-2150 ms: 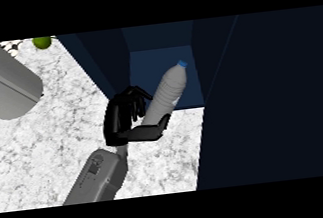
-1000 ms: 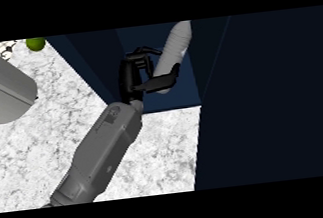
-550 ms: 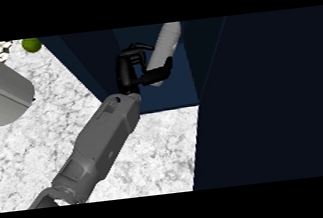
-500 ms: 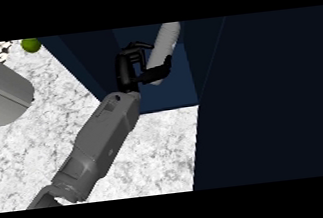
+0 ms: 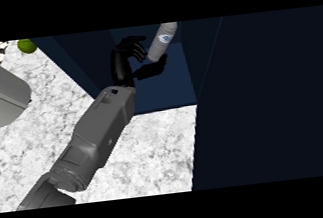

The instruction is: Pick up the bottled water, place it into the cabinet and close the cabinet

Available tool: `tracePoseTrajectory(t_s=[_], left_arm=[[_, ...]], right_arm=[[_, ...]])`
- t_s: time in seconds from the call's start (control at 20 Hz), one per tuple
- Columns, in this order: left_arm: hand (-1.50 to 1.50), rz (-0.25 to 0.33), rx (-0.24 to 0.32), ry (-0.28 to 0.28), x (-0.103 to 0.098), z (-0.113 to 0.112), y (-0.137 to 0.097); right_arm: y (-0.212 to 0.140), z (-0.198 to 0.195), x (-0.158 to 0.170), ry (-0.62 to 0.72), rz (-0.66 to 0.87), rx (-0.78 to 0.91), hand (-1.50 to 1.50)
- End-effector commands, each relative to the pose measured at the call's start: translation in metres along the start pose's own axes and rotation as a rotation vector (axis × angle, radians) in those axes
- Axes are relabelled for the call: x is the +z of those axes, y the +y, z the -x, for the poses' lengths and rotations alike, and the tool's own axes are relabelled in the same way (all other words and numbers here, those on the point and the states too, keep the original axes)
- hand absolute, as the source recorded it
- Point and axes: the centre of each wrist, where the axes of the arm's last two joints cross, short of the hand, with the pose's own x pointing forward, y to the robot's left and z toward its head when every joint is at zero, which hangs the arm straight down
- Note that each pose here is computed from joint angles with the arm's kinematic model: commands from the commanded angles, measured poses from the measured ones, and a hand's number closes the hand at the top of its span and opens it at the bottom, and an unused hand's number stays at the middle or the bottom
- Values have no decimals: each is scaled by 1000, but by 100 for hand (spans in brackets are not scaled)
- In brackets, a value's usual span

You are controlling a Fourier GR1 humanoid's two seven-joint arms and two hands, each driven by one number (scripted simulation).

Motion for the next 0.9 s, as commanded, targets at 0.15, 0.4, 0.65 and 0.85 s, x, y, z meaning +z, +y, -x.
tracePoseTrajectory(t_s=[0.15, 0.4, 0.65, 0.85], left_arm=[[-150, -4, -18, 1, -1, 6, 4], [-150, 5, 7, -3, -13, -11, 0], [-150, -9, 69, -12, -16, -19, -4], [-150, 60, 18, -48, -16, -10, 5]], right_arm=[[-7, -21, 11, -25, -10, -20, -150], [-8, -4, 3, -17, -33, -19, -150], [-5, -13, 4, -45, -18, -35, -150], [-6, -6, 5, -5, -11, -26, -150]])
